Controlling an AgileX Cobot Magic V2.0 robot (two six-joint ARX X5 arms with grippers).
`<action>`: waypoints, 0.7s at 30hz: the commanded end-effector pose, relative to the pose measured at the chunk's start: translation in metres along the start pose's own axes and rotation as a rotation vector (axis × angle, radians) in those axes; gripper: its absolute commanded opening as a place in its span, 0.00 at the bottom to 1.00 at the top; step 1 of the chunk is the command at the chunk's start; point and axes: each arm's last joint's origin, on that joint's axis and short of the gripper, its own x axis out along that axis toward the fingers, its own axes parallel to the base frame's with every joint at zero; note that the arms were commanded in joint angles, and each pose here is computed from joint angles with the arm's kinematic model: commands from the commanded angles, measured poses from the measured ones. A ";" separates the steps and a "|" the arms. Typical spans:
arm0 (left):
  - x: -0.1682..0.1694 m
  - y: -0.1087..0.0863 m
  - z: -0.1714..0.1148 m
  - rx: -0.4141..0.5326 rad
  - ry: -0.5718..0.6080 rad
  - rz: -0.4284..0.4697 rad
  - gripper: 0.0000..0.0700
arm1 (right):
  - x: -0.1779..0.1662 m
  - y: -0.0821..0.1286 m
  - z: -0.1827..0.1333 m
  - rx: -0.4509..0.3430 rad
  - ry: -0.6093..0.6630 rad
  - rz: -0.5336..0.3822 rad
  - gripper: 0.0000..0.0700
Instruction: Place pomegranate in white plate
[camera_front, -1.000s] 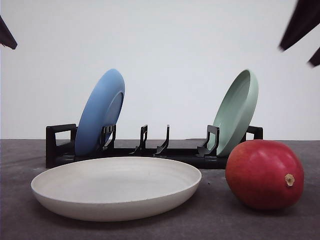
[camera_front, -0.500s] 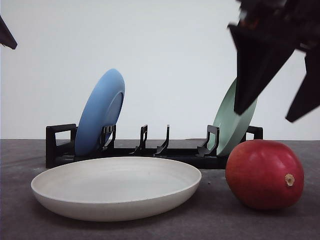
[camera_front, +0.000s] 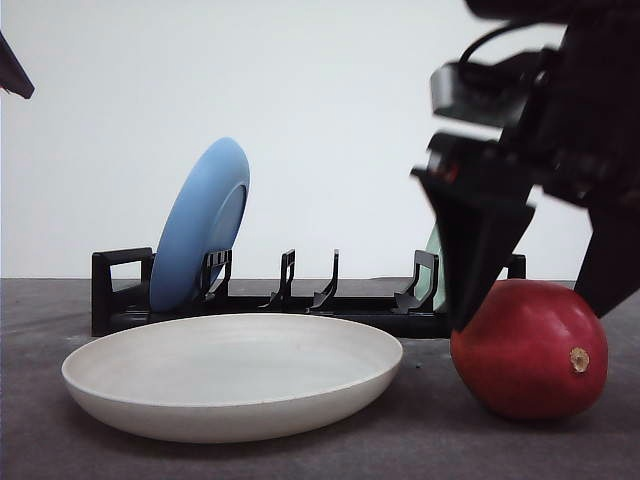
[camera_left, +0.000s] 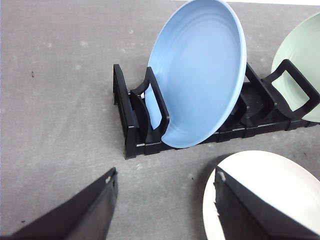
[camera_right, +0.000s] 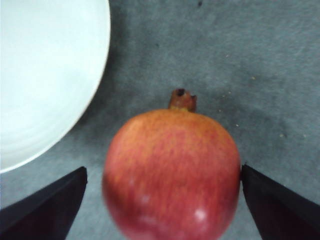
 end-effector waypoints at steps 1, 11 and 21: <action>0.000 0.000 0.002 -0.005 -0.008 -0.003 0.51 | 0.005 0.003 0.004 0.013 0.009 0.000 0.89; 0.000 0.000 0.002 -0.005 -0.008 -0.003 0.51 | 0.013 0.004 0.005 0.010 0.059 0.006 0.70; 0.000 0.000 0.002 -0.005 -0.008 -0.003 0.51 | -0.017 0.019 0.029 -0.103 0.100 0.137 0.70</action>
